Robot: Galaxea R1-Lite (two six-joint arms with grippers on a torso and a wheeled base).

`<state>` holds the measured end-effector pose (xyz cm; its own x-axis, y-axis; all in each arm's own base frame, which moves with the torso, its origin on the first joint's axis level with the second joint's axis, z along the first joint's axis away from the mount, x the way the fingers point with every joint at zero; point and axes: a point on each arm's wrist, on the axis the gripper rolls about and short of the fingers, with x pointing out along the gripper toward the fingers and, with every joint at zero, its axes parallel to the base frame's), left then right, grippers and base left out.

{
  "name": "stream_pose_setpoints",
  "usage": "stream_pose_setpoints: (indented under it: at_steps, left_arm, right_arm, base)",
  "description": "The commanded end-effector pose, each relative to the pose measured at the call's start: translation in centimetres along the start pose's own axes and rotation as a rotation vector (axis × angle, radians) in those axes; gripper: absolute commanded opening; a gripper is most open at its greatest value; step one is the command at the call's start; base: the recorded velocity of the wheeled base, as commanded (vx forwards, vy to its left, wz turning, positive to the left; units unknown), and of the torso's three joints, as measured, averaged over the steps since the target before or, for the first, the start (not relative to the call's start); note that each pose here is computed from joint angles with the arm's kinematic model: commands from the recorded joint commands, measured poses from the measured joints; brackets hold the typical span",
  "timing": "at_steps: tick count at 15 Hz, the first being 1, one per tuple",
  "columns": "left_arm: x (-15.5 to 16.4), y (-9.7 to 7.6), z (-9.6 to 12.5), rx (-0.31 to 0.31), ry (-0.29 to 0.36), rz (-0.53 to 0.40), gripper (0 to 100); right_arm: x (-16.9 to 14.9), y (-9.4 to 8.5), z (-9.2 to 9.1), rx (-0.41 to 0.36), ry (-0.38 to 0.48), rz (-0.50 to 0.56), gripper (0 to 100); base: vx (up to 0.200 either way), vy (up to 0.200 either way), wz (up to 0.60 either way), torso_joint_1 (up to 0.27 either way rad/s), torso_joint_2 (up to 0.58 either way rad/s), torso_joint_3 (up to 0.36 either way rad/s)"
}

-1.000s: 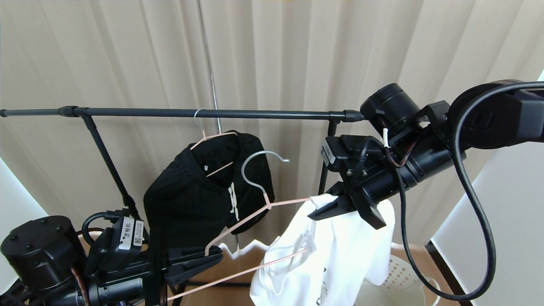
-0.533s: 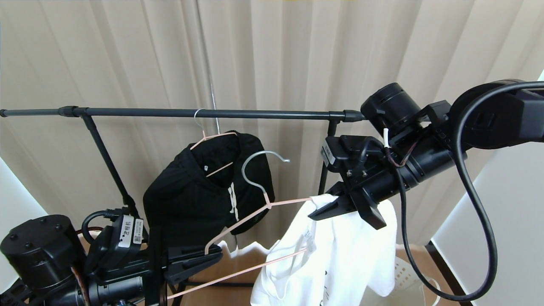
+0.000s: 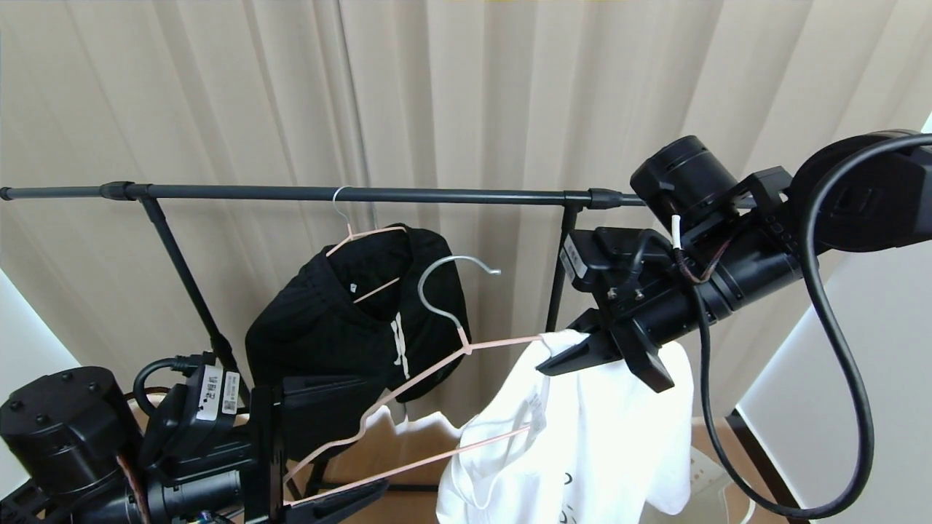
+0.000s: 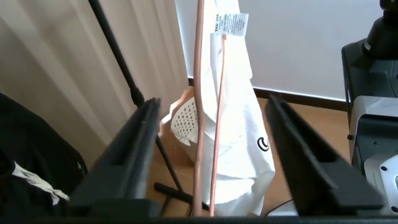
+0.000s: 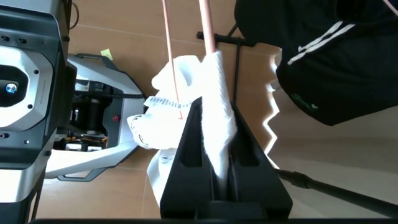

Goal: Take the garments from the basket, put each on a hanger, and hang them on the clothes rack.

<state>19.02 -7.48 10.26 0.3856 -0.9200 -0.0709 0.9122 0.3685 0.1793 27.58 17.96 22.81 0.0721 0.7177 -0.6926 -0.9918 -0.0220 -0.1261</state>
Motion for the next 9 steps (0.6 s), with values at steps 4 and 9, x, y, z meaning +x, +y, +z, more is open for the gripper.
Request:
stream_pose_setpoints:
  at_steps: [4, 9]
  left_arm:
    - [-2.4, 0.9, 2.9, -0.042, -0.088, 0.121, 100]
    - [-5.2, 2.7, 6.8, -0.045, -0.166, 0.273, 100]
  right_arm:
    - [-1.2, 0.2, -0.1, 0.021, 0.051, -0.082, 0]
    - [-1.7, -0.5, 0.4, 0.118, 0.12, -0.297, 0]
  base:
    - [0.0, 0.0, 0.0, 0.0, 0.0, 0.0]
    - [0.0, 0.0, 0.0, 0.0, 0.0, 0.0]
